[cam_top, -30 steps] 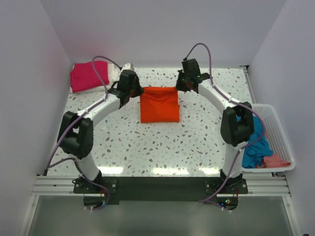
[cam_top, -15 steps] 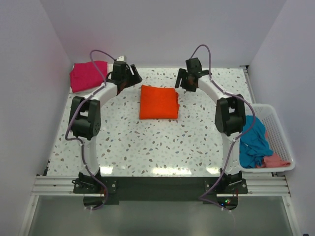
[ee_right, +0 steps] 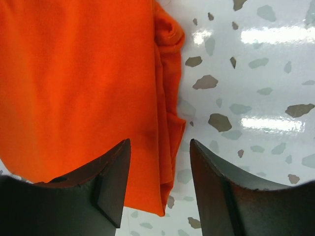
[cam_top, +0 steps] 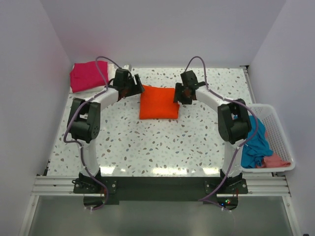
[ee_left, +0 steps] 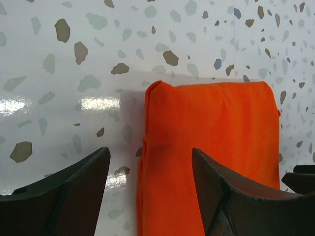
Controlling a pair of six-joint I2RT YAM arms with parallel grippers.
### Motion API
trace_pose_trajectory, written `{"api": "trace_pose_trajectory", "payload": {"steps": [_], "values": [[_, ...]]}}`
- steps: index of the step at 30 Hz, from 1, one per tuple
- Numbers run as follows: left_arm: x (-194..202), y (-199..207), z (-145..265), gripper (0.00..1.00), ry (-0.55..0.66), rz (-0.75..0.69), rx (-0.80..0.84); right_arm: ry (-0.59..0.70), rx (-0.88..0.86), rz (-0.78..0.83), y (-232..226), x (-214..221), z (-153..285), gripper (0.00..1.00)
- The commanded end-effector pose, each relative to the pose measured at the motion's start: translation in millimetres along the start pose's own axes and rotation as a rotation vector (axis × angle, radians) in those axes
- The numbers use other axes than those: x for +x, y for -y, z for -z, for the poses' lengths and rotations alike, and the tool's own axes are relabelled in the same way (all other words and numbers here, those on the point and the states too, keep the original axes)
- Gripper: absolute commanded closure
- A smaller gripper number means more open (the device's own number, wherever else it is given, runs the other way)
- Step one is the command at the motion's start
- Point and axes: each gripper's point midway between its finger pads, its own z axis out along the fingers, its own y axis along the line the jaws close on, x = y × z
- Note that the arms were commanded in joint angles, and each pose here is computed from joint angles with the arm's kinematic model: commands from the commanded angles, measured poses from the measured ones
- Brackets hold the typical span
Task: Fold and stack the t-shirts
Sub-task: Fold the tshirt
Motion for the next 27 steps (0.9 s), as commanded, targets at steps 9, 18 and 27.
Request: {"api": "trace_pose_trajectory", "payload": {"steps": [9,18,27], "values": [[13,-7,-45,0.3,-0.048,-0.068,-0.108,-0.027,0.024,0.042,7,25,-7,0.57],[20,-17,-60,0.31,-0.083,-0.074,-0.211,-0.08,0.019,0.07,13,44,-11,0.76],[-18,22,-26,0.28,0.057,-0.1,-0.06,-0.037,0.07,0.034,24,34,9,0.79]]}}
